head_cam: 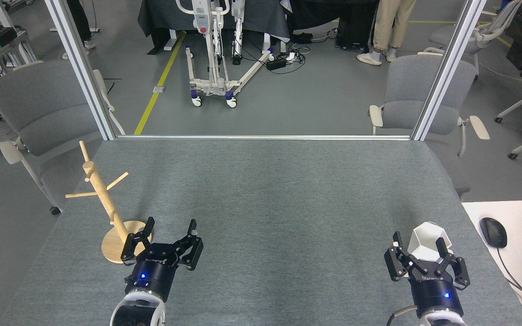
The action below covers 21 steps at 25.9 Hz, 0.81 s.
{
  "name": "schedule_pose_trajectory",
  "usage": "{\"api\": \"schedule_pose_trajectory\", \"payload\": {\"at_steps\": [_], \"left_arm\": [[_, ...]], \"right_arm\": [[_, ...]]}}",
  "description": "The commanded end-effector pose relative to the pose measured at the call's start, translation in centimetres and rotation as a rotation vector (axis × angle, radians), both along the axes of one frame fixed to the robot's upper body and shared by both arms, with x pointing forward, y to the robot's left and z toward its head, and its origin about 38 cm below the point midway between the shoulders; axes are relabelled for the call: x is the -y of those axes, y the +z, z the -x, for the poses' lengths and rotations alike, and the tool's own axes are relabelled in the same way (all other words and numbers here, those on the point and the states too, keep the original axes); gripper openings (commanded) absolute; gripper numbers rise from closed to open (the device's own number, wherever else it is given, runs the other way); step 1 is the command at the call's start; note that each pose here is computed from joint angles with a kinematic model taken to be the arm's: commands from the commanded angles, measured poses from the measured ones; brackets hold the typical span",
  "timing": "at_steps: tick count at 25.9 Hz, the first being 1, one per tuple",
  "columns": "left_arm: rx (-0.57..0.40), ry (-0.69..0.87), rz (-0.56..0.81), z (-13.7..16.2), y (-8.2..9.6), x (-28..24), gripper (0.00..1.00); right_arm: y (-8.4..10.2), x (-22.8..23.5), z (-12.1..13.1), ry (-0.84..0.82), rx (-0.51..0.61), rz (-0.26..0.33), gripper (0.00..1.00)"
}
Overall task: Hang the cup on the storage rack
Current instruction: 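Lower the right gripper over the white hexagonal cup rim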
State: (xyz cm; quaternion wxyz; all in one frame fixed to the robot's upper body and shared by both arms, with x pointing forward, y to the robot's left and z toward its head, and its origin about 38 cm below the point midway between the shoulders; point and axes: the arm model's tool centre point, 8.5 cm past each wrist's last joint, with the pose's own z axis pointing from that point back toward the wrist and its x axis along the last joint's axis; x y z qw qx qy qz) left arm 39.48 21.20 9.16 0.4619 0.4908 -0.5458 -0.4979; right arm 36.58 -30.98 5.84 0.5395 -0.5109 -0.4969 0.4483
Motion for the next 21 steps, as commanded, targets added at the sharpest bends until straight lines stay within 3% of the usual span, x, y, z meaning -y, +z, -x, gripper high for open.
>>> {"api": "schedule_pose_trajectory", "payload": {"at_steps": [1,16,21], "left_arm": [[0.003,0.001,0.007,0.0,-0.1,0.2,0.99],[0.015,0.005,0.039,0.1,0.6,1.0,0.99],[0.000,0.002,0.037,0.1,0.5,1.2,0.99]], "right_arm": [[0.0,0.0,0.0,0.000,-0.001,0.000,0.99],[-0.4,1.9,0.9,-0.035,-0.017,0.025,0.99],[-1.9,3.5,2.7,-0.075,-0.063,0.033,0.99]]}}
